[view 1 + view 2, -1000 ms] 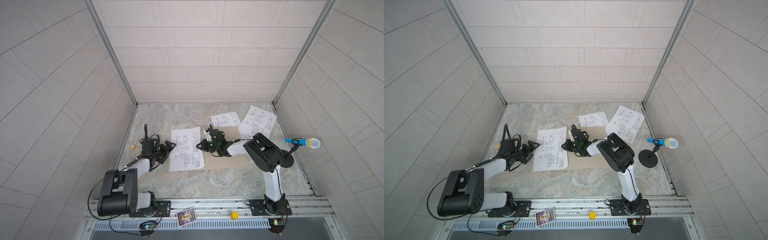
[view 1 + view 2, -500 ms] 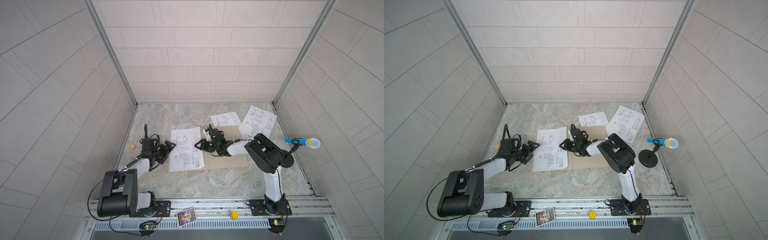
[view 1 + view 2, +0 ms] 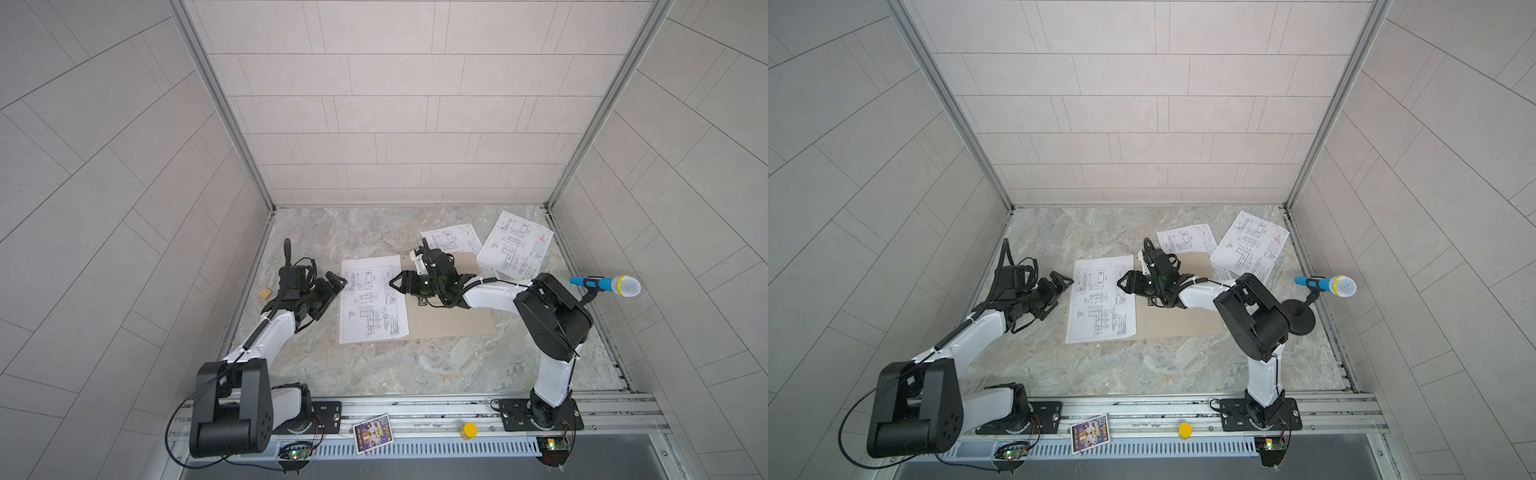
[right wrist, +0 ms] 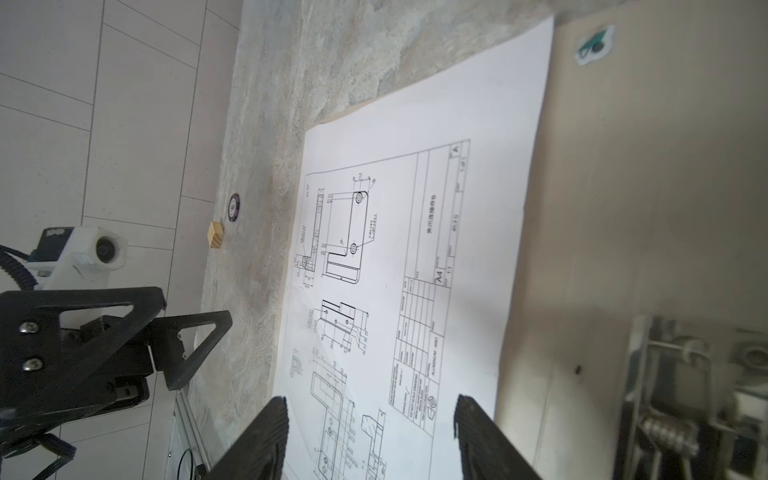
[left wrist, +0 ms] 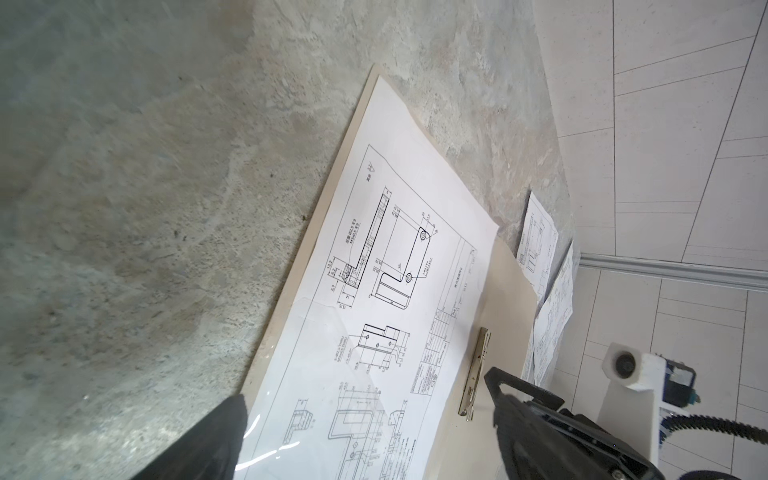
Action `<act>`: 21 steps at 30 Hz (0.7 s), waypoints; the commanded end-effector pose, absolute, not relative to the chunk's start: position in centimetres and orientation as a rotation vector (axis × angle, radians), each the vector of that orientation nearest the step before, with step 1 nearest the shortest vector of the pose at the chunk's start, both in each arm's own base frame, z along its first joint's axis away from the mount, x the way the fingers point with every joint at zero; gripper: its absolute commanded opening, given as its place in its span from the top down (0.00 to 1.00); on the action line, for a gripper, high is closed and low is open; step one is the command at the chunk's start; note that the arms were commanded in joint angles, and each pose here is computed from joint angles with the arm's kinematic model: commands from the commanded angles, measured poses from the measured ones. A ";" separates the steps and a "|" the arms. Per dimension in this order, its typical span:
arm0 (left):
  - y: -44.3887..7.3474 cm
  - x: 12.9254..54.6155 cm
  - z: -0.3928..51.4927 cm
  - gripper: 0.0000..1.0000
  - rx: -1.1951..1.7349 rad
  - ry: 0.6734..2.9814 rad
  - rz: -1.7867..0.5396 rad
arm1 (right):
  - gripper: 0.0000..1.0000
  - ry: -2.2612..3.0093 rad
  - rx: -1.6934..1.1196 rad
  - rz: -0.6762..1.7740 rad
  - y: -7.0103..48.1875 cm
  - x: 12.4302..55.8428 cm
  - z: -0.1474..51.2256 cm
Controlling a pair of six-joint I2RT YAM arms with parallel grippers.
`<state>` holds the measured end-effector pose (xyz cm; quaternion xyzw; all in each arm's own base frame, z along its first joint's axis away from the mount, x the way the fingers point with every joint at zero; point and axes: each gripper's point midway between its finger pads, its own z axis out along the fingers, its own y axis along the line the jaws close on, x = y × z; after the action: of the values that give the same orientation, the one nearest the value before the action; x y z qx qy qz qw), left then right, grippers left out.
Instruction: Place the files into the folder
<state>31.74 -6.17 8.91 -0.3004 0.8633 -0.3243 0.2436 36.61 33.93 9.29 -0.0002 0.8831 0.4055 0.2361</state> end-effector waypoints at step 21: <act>-26.3 38.8 9.6 0.68 -0.182 2.557 -1.167 | 0.70 2.581 0.075 0.994 24.5 33.2 6.4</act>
<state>38.07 -24.37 9.09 -0.0852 0.9014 -0.3923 0.1622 33.16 24.57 5.40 0.0345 0.9241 0.3375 0.1758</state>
